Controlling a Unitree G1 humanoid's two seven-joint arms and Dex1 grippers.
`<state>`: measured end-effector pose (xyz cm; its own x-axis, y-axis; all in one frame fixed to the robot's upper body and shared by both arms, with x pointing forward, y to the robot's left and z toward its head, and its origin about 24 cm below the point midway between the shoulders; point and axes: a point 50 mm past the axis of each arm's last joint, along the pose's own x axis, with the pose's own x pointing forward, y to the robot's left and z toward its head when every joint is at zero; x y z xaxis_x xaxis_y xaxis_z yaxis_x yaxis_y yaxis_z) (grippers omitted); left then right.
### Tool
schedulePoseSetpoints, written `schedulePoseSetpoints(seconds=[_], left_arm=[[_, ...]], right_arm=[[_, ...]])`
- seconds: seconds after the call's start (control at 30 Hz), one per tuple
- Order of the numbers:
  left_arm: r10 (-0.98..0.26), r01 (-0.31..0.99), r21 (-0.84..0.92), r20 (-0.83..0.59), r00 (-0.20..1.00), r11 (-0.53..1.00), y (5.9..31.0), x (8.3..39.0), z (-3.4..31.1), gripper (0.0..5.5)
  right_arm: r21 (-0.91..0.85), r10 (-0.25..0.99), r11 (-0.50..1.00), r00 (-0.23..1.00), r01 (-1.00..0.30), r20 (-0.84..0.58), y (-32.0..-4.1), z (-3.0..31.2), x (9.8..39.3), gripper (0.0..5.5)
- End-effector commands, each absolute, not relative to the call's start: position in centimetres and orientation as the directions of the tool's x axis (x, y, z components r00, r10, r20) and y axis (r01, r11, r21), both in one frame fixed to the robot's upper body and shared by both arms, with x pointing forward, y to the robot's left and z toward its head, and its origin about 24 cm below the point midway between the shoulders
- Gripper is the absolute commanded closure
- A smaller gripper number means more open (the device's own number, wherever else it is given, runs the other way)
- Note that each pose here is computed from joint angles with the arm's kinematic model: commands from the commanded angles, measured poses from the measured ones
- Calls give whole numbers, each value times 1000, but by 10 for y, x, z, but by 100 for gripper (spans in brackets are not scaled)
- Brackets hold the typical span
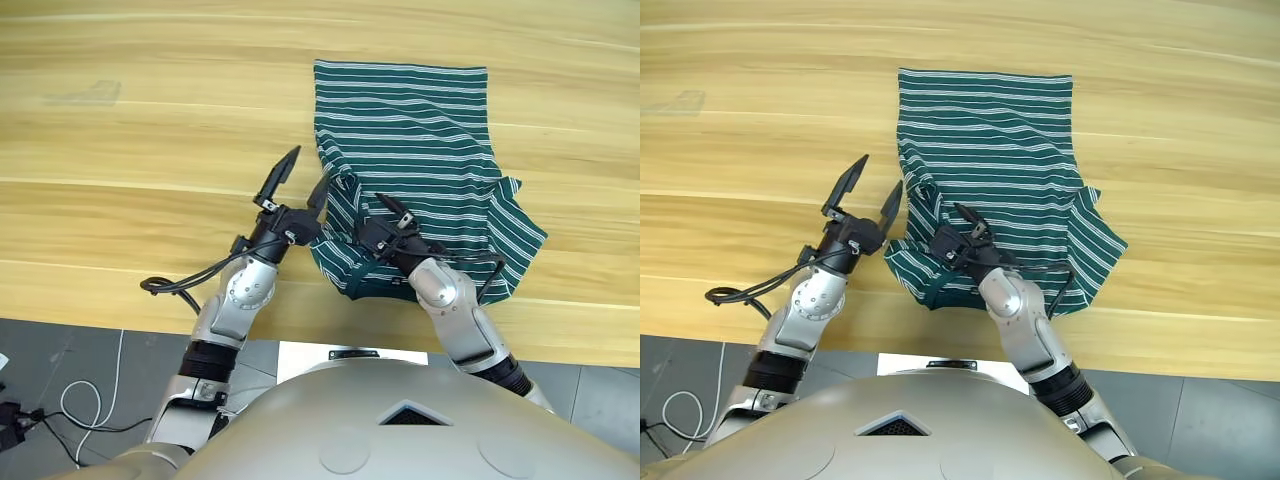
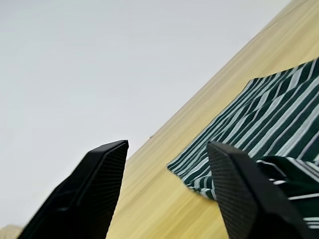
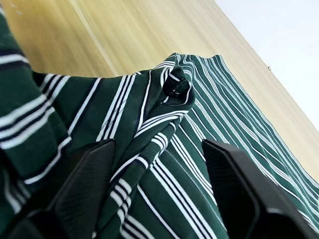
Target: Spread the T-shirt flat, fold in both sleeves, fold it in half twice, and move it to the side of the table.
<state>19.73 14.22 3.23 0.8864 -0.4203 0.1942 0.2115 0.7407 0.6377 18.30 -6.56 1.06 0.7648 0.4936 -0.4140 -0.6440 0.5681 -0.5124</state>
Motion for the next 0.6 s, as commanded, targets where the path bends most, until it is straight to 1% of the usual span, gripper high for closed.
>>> schedulePoseSetpoints(seconds=[0.03, 0.13, 0.2, 0.23, 0.3, 0.33, 0.37, 0.4, 0.43, 0.47, 0.53, 0.57, 0.6], left_arm=[[-354, 153, 618, 217, 910, 771, 158, 190, 45, 257], [-325, 136, 598, 221, 919, 790, 166, 182, 52, 257], [-294, 131, 537, 231, 928, 834, 171, 179, 56, 257], [-289, 135, 514, 234, 928, 847, 172, 181, 56, 257], [-243, 112, 436, 258, 935, 893, 173, 191, 57, 257], [-216, 97, 391, 274, 937, 915, 174, 199, 58, 257], [-201, 91, 358, 284, 938, 929, 173, 205, 59, 257], [-195, 90, 339, 288, 938, 936, 172, 211, 60, 257], [-198, 101, 324, 284, 938, 941, 169, 217, 58, 257], [-201, 110, 312, 276, 940, 944, 167, 222, 56, 257], [-231, 144, 320, 255, 939, 936, 158, 232, 51, 257], [-239, 152, 324, 248, 939, 934, 156, 236, 50, 257], [-238, 155, 321, 238, 942, 934, 154, 240, 47, 257]], right_arm=[[-464, 398, 531, 693, -709, -601, -80, -27, 167, 229], [-461, 402, 536, 694, -707, -597, -76, -29, 167, 229], [-467, 442, 558, 722, -686, -532, -63, -25, 173, 229], [-501, 493, 558, 750, -661, -440, -52, -15, 179, 229], [-537, 586, 609, 787, -584, -191, -35, 21, 185, 229], [-511, 620, 660, 784, -551, -45, -33, 46, 186, 229], [-474, 627, 703, 777, -530, 61, -36, 66, 186, 229], [-442, 622, 734, 771, -515, 134, -41, 80, 186, 229], [-383, 593, 781, 777, -493, 210, -53, 97, 188, 229], [-336, 558, 817, 790, -469, 254, -64, 108, 190, 229], [-279, 450, 886, 831, -370, 328, -96, 129, 200, 229], [-273, 409, 905, 844, -327, 346, -110, 135, 203, 229], [-278, 354, 924, 864, -263, 359, -131, 140, 207, 229]])
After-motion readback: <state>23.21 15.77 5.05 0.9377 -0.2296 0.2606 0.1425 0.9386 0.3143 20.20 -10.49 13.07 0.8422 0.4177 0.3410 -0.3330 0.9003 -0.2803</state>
